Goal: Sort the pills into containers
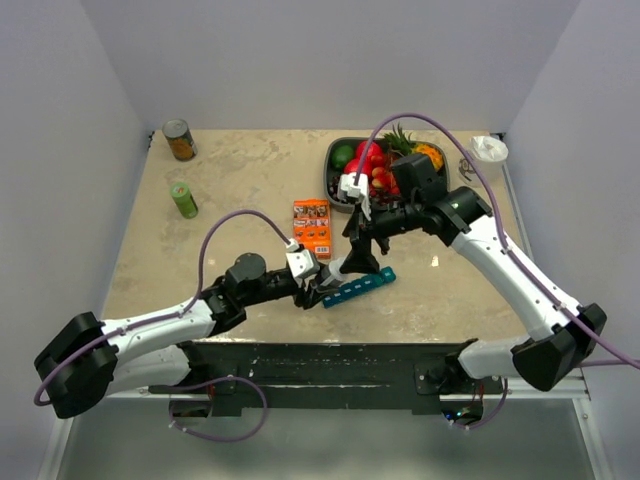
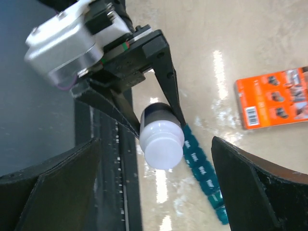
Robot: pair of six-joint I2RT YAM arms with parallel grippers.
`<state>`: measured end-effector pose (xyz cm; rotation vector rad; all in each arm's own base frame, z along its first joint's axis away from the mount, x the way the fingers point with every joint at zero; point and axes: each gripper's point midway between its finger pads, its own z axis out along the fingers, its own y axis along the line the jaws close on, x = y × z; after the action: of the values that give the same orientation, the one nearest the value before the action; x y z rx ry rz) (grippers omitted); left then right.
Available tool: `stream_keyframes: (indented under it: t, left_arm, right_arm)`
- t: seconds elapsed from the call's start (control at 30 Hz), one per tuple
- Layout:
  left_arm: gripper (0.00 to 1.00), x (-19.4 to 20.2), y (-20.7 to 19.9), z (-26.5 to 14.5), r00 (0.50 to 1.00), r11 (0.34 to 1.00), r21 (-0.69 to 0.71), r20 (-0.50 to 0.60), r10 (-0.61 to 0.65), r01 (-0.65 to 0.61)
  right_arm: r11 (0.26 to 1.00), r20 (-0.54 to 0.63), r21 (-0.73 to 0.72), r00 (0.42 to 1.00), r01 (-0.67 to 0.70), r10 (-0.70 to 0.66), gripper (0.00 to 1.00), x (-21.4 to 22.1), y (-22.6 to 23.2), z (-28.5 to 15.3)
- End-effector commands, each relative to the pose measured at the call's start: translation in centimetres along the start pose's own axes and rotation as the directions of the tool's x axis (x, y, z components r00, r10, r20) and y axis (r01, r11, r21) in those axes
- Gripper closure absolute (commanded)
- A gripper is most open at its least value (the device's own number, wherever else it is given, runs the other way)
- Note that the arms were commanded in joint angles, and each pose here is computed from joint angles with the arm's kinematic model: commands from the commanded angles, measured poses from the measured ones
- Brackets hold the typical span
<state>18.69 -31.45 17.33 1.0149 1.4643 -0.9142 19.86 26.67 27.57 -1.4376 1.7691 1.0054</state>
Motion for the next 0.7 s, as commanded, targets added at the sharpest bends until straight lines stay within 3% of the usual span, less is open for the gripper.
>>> stream_keyframes:
  t: [0.0, 0.17, 0.27, 0.67]
  left_arm:
    - [1.00, -0.6, 1.7, 0.7, 0.994, 0.988, -0.112, -0.008, 0.110, -0.110]
    - [1.00, -0.3, 1.8, 1.0, 0.993, 0.984, -0.134, -0.015, 0.114, -0.115]
    - [1.00, -0.4, 2.0, 1.3, 0.993, 0.982, -0.143, -0.017, 0.119, -0.120]
    - [1.00, -1.5, 2.8, 1.9, 0.992, 0.974, -0.190, 0.006, 0.128, -0.125]
  right_arm:
    - [0.979, 0.015, -0.045, 0.980, -0.199, 0.200, 0.01, -0.5, 0.6, 0.7]
    - [0.905, 0.051, 0.243, 0.936, -0.350, 0.349, 0.01, 0.9, -4.4, 1.1]
    - [0.843, 0.079, 0.342, 0.907, -0.415, 0.415, 0.01, 2.0, -6.1, 1.1]
    - [0.815, -0.018, 0.262, 0.841, -0.517, 0.540, 0.11, 5.6, -4.9, 4.0]
